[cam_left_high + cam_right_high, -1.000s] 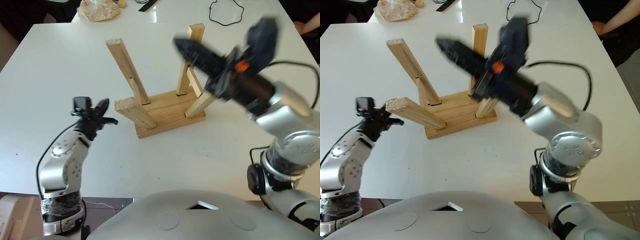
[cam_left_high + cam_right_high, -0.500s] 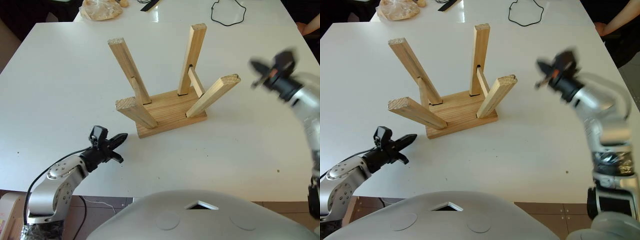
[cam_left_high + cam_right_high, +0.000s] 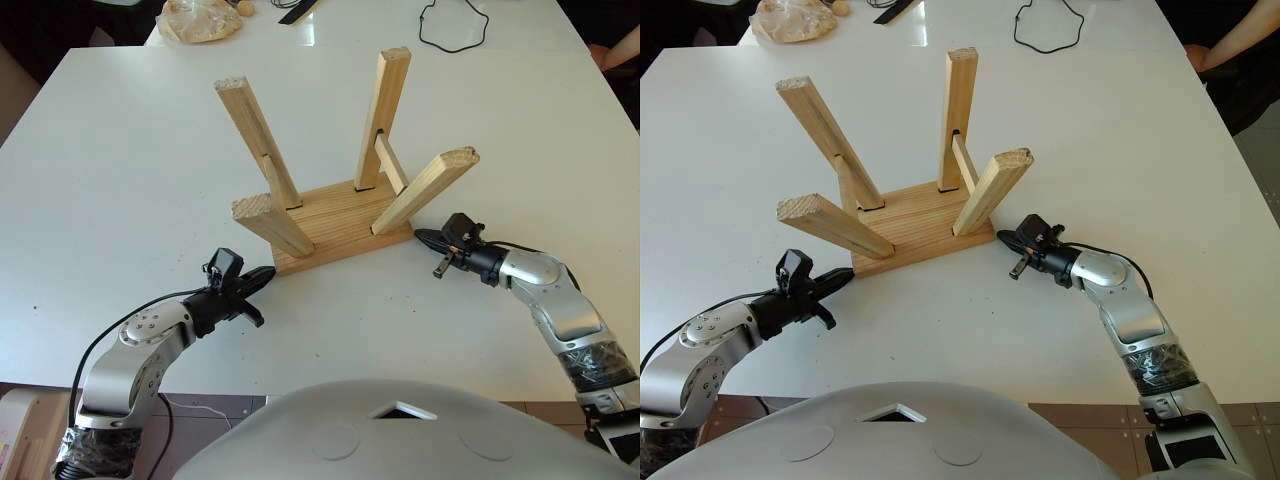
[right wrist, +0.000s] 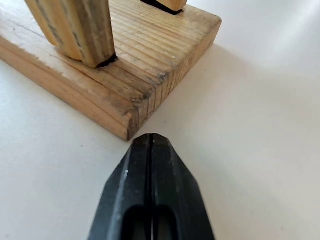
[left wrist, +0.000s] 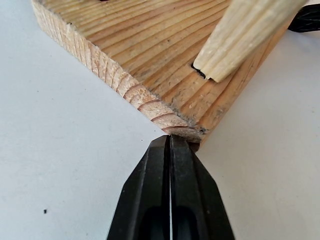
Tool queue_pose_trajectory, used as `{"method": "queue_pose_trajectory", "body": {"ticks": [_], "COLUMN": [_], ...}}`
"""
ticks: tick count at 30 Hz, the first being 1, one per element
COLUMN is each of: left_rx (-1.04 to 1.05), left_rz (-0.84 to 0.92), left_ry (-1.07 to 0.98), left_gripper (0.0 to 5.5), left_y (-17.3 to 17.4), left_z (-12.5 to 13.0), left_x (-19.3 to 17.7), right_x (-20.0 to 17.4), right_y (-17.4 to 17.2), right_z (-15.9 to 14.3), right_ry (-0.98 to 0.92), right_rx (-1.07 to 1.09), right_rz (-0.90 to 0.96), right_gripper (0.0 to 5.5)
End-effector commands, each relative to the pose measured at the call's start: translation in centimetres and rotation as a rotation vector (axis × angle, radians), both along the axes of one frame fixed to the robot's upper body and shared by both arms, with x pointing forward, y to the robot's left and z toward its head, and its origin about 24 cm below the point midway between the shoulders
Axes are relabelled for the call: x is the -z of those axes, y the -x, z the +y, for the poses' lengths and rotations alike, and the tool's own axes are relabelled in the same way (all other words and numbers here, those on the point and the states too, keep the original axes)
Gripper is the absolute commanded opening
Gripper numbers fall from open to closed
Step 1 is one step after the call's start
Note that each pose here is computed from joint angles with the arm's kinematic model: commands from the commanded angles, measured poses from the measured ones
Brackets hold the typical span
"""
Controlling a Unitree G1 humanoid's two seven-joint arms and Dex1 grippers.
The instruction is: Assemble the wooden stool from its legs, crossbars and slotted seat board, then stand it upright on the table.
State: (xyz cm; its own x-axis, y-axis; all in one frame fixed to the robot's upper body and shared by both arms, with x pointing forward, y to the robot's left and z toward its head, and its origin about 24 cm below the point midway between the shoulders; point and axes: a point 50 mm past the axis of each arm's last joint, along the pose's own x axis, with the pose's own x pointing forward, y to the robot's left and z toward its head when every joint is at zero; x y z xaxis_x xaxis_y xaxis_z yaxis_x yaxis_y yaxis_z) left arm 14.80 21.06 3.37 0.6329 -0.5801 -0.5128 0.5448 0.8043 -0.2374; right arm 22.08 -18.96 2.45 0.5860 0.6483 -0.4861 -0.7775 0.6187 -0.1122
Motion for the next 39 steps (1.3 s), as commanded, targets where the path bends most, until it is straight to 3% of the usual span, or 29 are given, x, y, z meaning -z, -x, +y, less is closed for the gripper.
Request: {"method": "queue_pose_trajectory", "body": {"ticks": [1, 8, 12, 17, 27, 34, 39], "left_rx": [-0.03, -0.037, -0.022, 0.02, 0.173, 0.157, 0.179], "left_rz": [0.09, 0.078, 0.073, 0.033, 0.021, -0.182, -0.197], "left_ry": [-0.054, -0.05, -0.045, -0.04, -0.002, 0.227, 0.26], "left_gripper": [0.03, 0.03, 0.03, 0.03, 0.03, 0.03, 0.03], "left_y": [0.7, 0.4, 0.2, -0.5, 1.2, 0.6, 1.1], "left_z": [0.5, 0.5, 0.2, 0.2, 0.3, -0.1, -1.1], "left_x": [1.5, 1.6, 1.7, 1.2, -0.1, -7.3, -8.7], "right_x": [0.9, 0.8, 0.3, -0.2, -0.3, -6.2, -9.5], "right_y": [-0.2, -0.6, 0.7, 2.0, 5.0, 6.1, 6.0], "right_z": [-0.4, 0.5, 2.1, 2.0, 3.1, 2.0, 1.8], "right_ry": [0.051, 0.02, -0.061, -0.084, -0.091, -0.239, -0.269], "right_rx": [-0.004, -0.063, -0.152, -0.152, -0.143, -0.226, -0.304], "right_rz": [0.046, 0.055, 0.1, 0.128, 0.142, 0.089, 0.044], "right_gripper": [0.0, 0.0, 0.0, 0.0, 0.0, 0.0, 0.0]}}
